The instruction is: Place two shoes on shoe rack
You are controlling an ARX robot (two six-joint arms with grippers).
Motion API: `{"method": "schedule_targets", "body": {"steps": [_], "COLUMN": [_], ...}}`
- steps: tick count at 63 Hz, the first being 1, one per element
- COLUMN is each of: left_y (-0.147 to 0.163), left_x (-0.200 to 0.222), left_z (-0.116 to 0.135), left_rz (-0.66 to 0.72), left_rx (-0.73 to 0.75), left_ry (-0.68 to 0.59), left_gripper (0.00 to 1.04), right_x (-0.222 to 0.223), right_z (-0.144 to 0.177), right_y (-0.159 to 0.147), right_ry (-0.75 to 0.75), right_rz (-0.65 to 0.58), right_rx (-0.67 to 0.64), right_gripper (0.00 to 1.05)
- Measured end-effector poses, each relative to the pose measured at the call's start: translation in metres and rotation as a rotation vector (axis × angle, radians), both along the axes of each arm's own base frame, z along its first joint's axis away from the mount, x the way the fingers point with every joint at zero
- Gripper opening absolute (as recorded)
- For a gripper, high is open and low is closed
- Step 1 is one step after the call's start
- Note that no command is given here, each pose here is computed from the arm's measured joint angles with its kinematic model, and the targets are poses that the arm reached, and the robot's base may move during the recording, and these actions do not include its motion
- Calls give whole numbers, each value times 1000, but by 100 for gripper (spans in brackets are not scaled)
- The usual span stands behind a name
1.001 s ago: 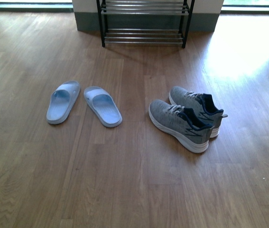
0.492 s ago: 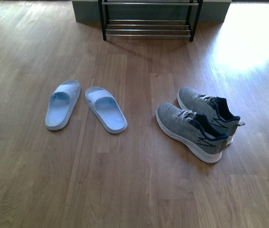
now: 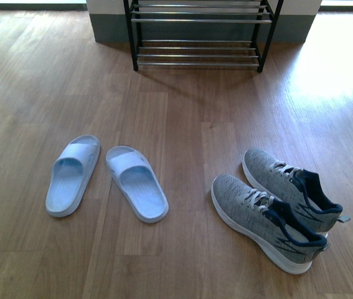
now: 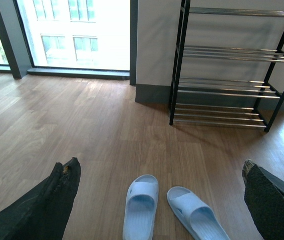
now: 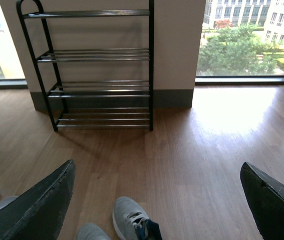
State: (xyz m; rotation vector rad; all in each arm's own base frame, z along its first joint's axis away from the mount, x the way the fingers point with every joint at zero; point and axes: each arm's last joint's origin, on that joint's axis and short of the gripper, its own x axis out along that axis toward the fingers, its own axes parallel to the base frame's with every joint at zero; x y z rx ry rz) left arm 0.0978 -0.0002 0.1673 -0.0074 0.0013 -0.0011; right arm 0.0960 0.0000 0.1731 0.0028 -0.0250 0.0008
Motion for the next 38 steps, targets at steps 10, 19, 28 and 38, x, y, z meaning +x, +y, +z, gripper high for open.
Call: {"method": "schedule_targets", "body": {"steps": [10,19,28,38], "left_y": [0,0,0,0], "left_x": [0,0,0,0], "left_z": [0,0,0,0], "left_rz": [-1,-1,-1,-1], "left_rx": [0,0,0,0], "left_ry": [0,0,0,0], "left_gripper": [95,95,95,95], "right_x": [0,0,0,9], "right_z": [0,0,0,-4], "right_y": [0,0,0,0], "right_ry": [0,0,1,96], "right_rz": [-2,-2,-2,172], "right_rx": [0,0,0,71], "right_gripper": [96,96,96,96]}}
